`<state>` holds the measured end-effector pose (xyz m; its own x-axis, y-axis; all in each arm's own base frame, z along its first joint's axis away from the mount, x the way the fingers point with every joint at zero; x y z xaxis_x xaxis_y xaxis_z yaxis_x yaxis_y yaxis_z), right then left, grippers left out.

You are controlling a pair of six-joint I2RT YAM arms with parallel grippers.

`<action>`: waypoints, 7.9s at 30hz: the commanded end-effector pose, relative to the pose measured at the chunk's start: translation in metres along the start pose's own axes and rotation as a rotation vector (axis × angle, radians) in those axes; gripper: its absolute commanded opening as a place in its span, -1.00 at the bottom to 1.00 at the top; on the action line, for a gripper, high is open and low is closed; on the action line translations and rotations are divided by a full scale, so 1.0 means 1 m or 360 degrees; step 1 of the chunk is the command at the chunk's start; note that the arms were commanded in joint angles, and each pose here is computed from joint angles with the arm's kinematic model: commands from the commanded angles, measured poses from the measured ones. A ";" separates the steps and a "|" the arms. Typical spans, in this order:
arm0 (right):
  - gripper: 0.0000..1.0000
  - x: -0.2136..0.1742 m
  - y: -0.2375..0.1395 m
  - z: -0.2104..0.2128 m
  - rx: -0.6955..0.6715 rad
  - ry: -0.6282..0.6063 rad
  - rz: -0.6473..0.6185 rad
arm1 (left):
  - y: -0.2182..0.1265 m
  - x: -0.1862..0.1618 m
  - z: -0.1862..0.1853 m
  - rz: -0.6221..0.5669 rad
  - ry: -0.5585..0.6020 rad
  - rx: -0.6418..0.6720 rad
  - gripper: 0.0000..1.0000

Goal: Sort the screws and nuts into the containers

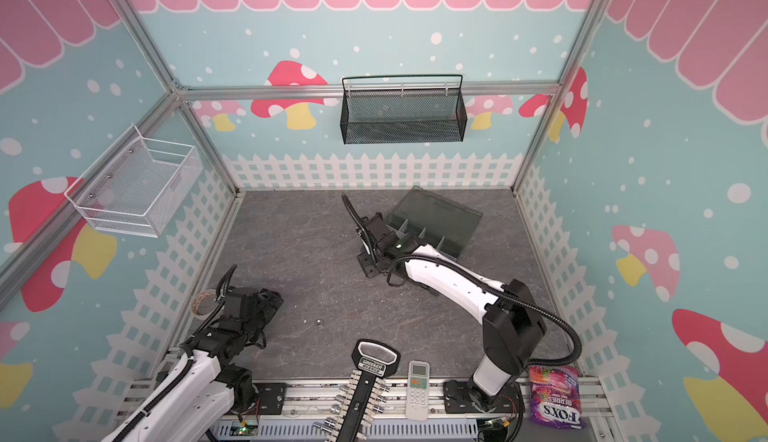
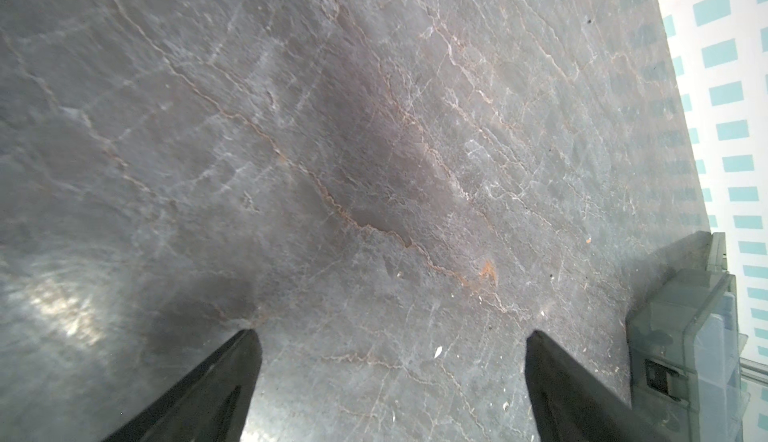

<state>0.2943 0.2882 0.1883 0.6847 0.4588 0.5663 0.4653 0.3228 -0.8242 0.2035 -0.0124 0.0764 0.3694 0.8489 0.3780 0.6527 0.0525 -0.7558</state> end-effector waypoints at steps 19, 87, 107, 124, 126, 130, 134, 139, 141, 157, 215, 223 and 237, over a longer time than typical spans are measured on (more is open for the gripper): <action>0.41 -0.028 0.059 0.124 0.0154 -0.0465 0.0259 | -0.002 0.003 -0.001 -0.0011 -0.0045 0.0001 1.00; -0.68 -0.099 0.123 0.164 0.0204 -0.0683 0.0626 | 0.001 -0.002 0.012 -0.0010 -0.0068 0.0026 1.00; -0.96 -0.019 0.061 0.049 -0.0012 -0.0207 0.0278 | -0.001 0.001 0.008 -0.0023 -0.0060 0.0019 1.00; -0.94 -0.023 0.023 -0.130 -0.0241 0.0363 0.0128 | 0.001 0.001 0.005 -0.0007 -0.0058 0.0017 1.00; -0.93 -0.027 0.027 -0.142 -0.0245 0.0405 0.0136 | 0.000 0.001 0.005 -0.0005 -0.0059 0.0014 1.00; -0.93 -0.032 0.033 -0.162 -0.0254 0.0468 0.0141 | 0.000 0.001 0.005 -0.0006 -0.0058 0.0015 1.00; -0.93 -0.035 0.039 -0.176 -0.0284 0.0500 0.0155 | 0.001 0.001 0.005 -0.0005 -0.0061 0.0015 1.00; -0.83 -0.046 0.050 -0.186 -0.0299 0.0532 0.0206 | 0.000 0.002 0.005 -0.0007 -0.0061 0.0015 1.00; -0.79 -0.049 0.053 -0.186 -0.0299 0.0536 0.0219 | 0.001 0.002 0.005 -0.0007 -0.0061 0.0016 1.00; -0.01 -0.049 0.031 -0.193 -0.0392 0.0565 0.0159 | -0.001 0.003 0.004 -0.0013 -0.0052 0.0013 1.00; 0.96 -0.210 -0.130 -0.231 -0.1578 0.0789 -0.1503 | -0.046 0.089 -0.056 -0.1214 0.1096 -0.0237 0.99; 0.96 -0.210 -0.112 -0.243 -0.1538 0.0802 -0.1385 | -0.027 0.079 -0.069 -0.1198 0.1238 -0.0369 1.00; 0.96 -0.202 -0.103 -0.274 -0.1468 0.0854 -0.1331 | 0.003 0.078 -0.108 -0.1104 0.1320 -0.0567 0.99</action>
<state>0.2547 -0.0658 0.1413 0.1150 -0.0345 0.9928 0.8853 -0.4497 -0.1182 0.2914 0.0038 0.1326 0.2024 0.0858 0.9755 0.9636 0.1602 -0.2140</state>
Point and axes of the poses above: each gripper's point midway between its finger pads, its own y axis out along the fingers, its own z axis along the line the jaws close on, x = y × z, the point moved 3 cm from there along -y, back along the fingers, and after that the axes turned 1 degree about -y, right-handed, at the moved point
